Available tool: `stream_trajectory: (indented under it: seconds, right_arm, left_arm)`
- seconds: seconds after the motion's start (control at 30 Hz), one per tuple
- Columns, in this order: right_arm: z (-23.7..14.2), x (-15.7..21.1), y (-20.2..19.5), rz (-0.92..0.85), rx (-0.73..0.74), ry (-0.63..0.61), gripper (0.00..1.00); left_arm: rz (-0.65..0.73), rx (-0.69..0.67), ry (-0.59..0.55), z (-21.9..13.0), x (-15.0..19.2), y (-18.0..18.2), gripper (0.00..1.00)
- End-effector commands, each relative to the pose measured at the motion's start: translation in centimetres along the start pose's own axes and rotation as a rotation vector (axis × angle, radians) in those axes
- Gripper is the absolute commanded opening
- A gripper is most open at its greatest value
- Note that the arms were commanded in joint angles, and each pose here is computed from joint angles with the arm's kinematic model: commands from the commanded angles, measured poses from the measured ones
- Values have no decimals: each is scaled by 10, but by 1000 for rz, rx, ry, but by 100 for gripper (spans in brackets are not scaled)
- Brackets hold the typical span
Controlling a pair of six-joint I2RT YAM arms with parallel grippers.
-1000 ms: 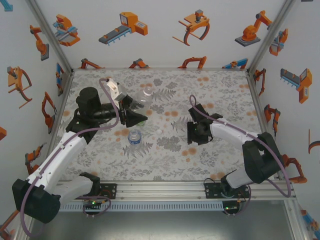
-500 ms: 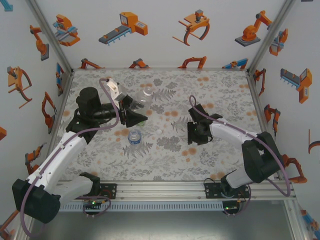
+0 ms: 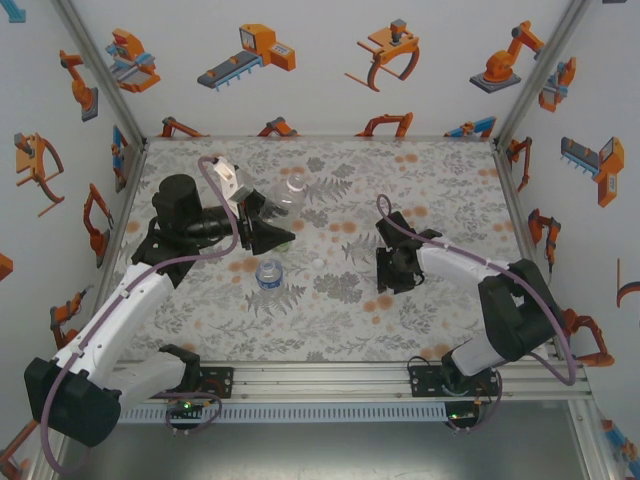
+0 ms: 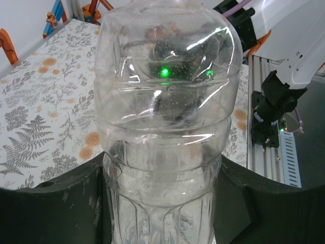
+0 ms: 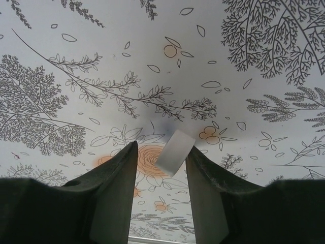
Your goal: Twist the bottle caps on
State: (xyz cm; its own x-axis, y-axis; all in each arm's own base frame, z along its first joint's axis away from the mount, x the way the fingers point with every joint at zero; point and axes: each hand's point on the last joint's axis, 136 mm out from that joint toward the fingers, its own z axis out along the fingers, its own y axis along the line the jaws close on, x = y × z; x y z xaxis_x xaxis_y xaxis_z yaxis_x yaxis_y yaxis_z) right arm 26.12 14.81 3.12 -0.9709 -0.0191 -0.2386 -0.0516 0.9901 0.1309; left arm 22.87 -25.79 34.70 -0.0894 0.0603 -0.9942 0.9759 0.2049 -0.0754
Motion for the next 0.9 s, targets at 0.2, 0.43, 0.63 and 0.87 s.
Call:
stream_trajectory:
  seconds: [0.2,0.43,0.63,0.87]
  right_arm:
    - [8,5,-5,25,8,1,29]
    - [8,4,17,99,-135,-20,21]
    - [9,-1,59,178,-405,-34,21]
    - [22,8,63,272,-507,-25,26]
  left_arm:
    - [9,19,-9,1,-2,-4,0]
    - [6,18,-5,1,-1,-3,0]
    - [4,17,-3,2,0,-2,0]
    - [1,17,0,2,0,-2,0]
